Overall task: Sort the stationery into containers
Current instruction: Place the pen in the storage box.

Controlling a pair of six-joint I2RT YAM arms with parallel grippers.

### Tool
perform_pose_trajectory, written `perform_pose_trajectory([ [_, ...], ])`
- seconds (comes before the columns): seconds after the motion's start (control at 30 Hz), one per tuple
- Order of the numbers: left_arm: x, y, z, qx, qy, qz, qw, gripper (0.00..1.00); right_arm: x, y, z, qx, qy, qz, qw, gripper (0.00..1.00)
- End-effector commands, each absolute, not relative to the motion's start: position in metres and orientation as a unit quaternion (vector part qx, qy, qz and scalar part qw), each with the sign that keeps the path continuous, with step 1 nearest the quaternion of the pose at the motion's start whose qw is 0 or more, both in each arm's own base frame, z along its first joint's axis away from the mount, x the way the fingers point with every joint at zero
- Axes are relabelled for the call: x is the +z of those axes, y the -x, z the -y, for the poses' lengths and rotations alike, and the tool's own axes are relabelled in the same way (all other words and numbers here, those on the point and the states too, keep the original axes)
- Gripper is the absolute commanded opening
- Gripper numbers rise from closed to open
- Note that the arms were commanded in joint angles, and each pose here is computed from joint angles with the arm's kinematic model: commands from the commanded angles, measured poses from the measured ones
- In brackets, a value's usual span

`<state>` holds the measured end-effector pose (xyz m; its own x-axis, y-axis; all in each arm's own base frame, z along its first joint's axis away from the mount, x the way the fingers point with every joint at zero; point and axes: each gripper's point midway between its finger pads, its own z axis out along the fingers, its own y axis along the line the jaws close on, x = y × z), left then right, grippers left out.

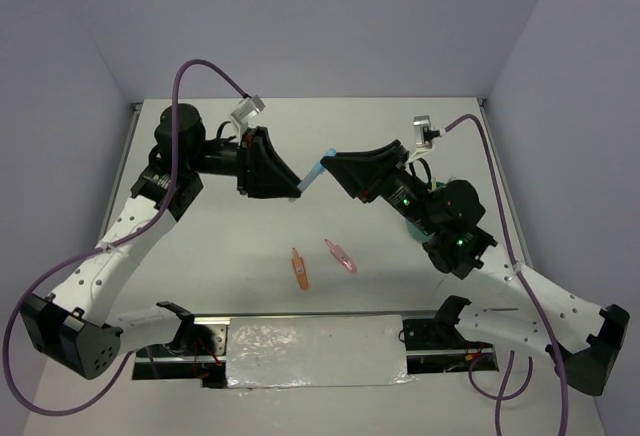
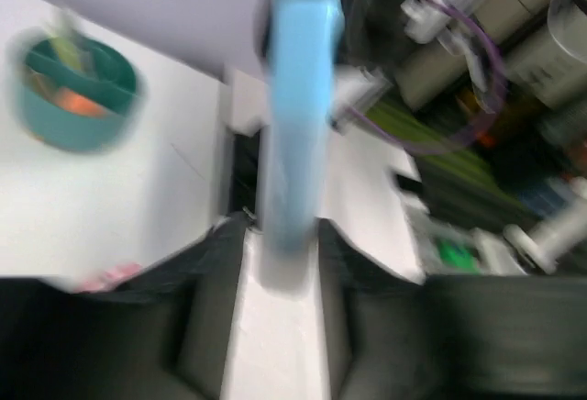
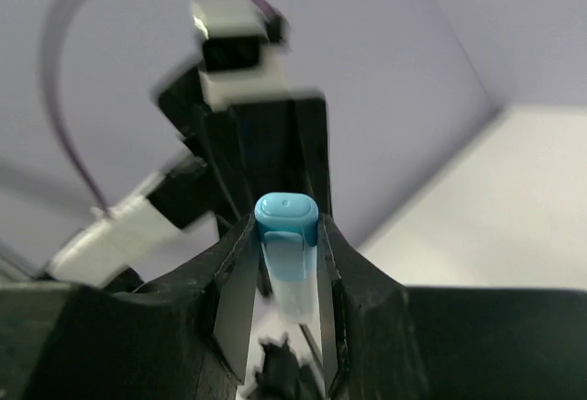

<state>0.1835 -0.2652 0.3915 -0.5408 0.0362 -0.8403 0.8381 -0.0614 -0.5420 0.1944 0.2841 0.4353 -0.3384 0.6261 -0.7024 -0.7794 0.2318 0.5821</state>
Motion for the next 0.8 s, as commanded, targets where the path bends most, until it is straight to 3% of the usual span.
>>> perform_pose_trajectory([
  [0.0,0.415,-0.245,0.258,-0.541,-0.305,-0.606,0.498,0.52,0.305,-0.172,-0.300,0.508,0.100,-0.750,0.412,0.00],
  [0.03,0.404,-0.248,0.256,-0.536,-0.296,-0.619,0.492,0.66,0.308,-0.176,-0.290,0.493,0.081,-0.756,0.423,0.00],
  [0.07,0.392,-0.249,0.254,-0.528,-0.281,-0.640,0.481,0.71,0.319,-0.190,-0.278,0.473,0.042,-0.754,0.454,0.00],
  [0.13,0.364,-0.257,0.249,-0.507,-0.250,-0.679,0.468,0.99,0.328,-0.207,-0.252,0.426,-0.011,-0.759,0.493,0.00],
  [0.3,0.317,-0.263,0.231,-0.455,-0.186,-0.750,0.443,0.99,0.318,-0.230,-0.190,0.282,-0.090,-0.791,0.535,0.00],
  [0.43,0.300,-0.263,0.210,-0.397,-0.149,-0.785,0.451,0.99,0.282,-0.230,-0.120,0.105,-0.130,-0.824,0.541,0.00],
  [0.6,0.287,-0.244,0.201,-0.382,-0.167,-0.801,0.430,0.99,0.254,-0.226,-0.047,-0.086,-0.166,-0.812,0.552,0.00],
  [0.77,0.280,-0.231,0.205,-0.401,-0.176,-0.799,0.413,0.99,0.259,-0.237,-0.018,-0.203,-0.176,-0.786,0.556,0.00],
])
